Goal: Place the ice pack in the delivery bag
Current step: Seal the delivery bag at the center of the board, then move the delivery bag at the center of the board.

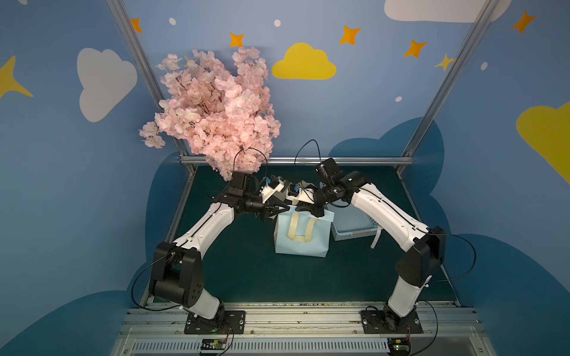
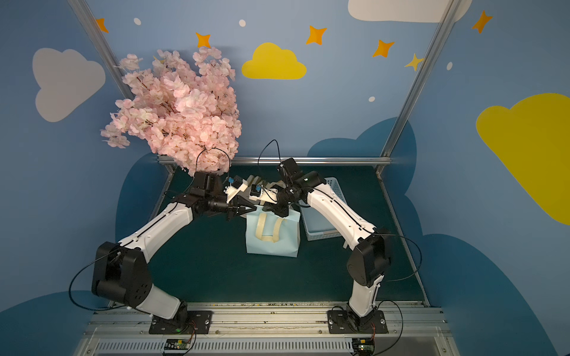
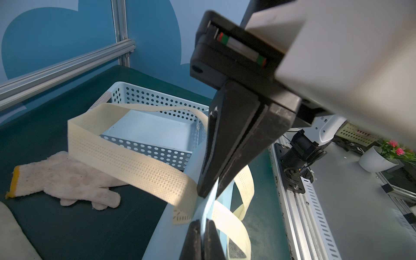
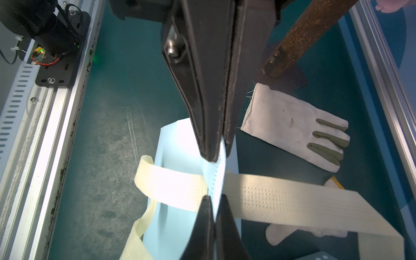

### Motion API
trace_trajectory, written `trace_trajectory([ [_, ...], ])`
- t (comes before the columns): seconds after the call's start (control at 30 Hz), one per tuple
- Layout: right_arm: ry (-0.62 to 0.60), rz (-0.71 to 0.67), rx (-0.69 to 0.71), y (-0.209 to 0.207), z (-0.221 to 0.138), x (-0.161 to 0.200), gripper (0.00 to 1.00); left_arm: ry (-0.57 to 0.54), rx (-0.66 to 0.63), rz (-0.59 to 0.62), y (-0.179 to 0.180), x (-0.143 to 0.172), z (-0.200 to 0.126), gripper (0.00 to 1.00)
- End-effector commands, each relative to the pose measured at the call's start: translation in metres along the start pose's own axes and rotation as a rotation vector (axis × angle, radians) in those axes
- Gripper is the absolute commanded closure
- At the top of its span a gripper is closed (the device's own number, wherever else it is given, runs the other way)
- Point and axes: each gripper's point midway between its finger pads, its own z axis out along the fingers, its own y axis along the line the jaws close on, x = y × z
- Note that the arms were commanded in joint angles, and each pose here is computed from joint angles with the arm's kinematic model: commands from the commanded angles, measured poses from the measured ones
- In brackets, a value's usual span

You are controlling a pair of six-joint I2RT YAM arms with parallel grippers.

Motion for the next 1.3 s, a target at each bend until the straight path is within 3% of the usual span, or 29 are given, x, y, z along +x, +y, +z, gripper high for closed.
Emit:
trace_trajectory([
  [0.0, 0.144, 0.144, 0.032, 0.001, -0.035, 0.047, 1.0, 0.017, -0.089, -0.037, 0.013, 0.008, -0.016, 0.97],
  [0.17, 0.111, 0.147, 0.045, 0.0, -0.043, 0.041, 1.0, 0.003, -0.09, -0.029, 0.01, 0.005, -0.017, 0.94],
  [0.27, 0.106, 0.15, 0.045, 0.0, -0.043, 0.041, 1.0, 0.001, -0.089, -0.031, 0.008, 0.004, -0.017, 0.71],
  [0.3, 0.104, 0.147, 0.041, 0.001, -0.042, 0.041, 0.55, 0.001, -0.089, -0.03, 0.008, 0.004, -0.017, 0.64],
  [0.33, 0.101, 0.141, 0.029, 0.002, -0.041, 0.041, 0.02, 0.002, -0.085, -0.034, 0.007, 0.005, -0.016, 0.62],
  [0.63, 0.066, 0.143, -0.012, 0.006, -0.034, 0.036, 0.02, -0.018, -0.051, -0.005, -0.003, 0.0, -0.013, 0.39],
  [0.9, 0.164, 0.157, 0.103, 0.002, -0.058, 0.054, 0.03, -0.013, -0.104, 0.015, -0.004, -0.002, -0.017, 0.33],
  [1.17, 0.218, 0.191, 0.095, 0.009, -0.061, 0.076, 0.3, 0.004, -0.251, 0.036, -0.005, 0.004, -0.034, 0.31],
  [1.27, 0.217, 0.192, 0.092, 0.01, -0.062, 0.077, 0.47, 0.014, -0.298, 0.03, -0.005, 0.009, -0.041, 0.31],
])
